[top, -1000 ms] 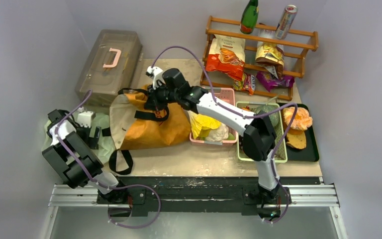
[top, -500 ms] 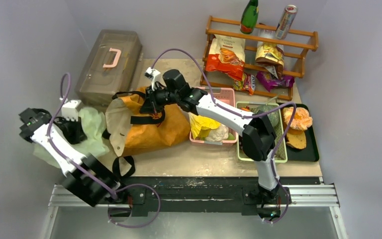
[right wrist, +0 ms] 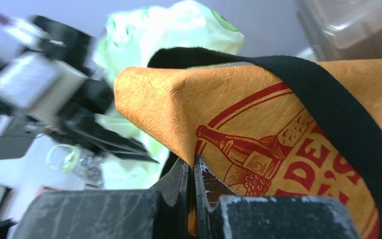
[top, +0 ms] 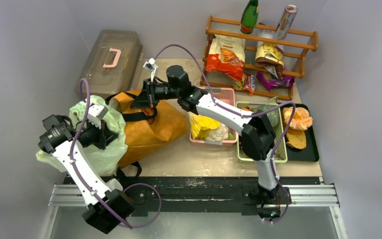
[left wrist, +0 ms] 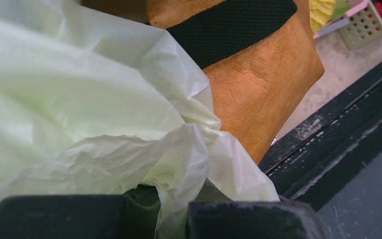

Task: Untie the knot of the grocery bags and take out the mixed food
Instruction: Pick up the takeout bag at the center of the board, then place the takeout bag at the takeout bag.

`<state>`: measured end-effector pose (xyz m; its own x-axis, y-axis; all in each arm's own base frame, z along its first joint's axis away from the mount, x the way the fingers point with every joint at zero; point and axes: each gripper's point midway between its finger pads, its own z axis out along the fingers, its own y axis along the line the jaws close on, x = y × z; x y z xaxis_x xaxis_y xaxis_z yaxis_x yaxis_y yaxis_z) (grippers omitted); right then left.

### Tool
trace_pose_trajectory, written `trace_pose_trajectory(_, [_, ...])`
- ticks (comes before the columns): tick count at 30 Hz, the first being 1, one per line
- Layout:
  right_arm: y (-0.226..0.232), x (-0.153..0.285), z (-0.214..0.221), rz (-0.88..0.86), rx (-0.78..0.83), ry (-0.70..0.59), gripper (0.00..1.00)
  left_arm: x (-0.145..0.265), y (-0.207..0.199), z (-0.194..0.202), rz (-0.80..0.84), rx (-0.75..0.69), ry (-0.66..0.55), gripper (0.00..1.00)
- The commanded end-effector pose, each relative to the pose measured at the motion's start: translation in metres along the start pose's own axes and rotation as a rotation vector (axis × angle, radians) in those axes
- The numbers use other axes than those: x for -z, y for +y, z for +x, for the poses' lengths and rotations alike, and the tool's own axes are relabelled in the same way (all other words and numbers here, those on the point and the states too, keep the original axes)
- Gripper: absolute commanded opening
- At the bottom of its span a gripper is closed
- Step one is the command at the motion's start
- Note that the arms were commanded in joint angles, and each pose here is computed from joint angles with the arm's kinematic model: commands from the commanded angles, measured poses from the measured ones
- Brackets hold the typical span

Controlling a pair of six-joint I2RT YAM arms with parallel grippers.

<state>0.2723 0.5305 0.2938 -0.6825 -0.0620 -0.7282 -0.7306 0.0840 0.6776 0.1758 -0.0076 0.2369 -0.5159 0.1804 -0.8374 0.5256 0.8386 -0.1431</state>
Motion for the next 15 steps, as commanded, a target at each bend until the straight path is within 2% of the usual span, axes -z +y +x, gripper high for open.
trace_pose_trajectory(1, [0.075, -0.001, -0.023, -0.287, 0.046, -0.041, 0.00, -0.024, -0.024, -0.021, 0.150, 0.047, -0.151, 0.00])
trace_pose_trajectory(4, [0.090, -0.006, -0.022, -0.343, 0.049, -0.038, 0.00, -0.042, -0.028, -0.011, 0.185, -0.041, -0.073, 0.00])
trace_pose_trajectory(6, [0.101, -0.005, -0.023, -0.391, 0.067, -0.024, 0.00, -0.050, 0.001, -0.006, 0.060, -0.060, -0.053, 0.00])
trace_pose_trajectory(8, [0.108, 0.002, -0.019, -0.424, 0.087, 0.000, 0.00, -0.045, 0.022, 0.000, -0.035, -0.080, -0.031, 0.00])
trace_pose_trajectory(11, [0.106, 0.011, -0.015, -0.420, 0.081, 0.015, 0.00, -0.026, 0.051, 0.004, -0.158, -0.027, -0.040, 0.00])
trace_pose_trajectory(15, [0.109, 0.013, -0.019, -0.432, 0.093, 0.003, 0.00, -0.011, 0.072, 0.024, -0.251, -0.053, 0.039, 0.00])
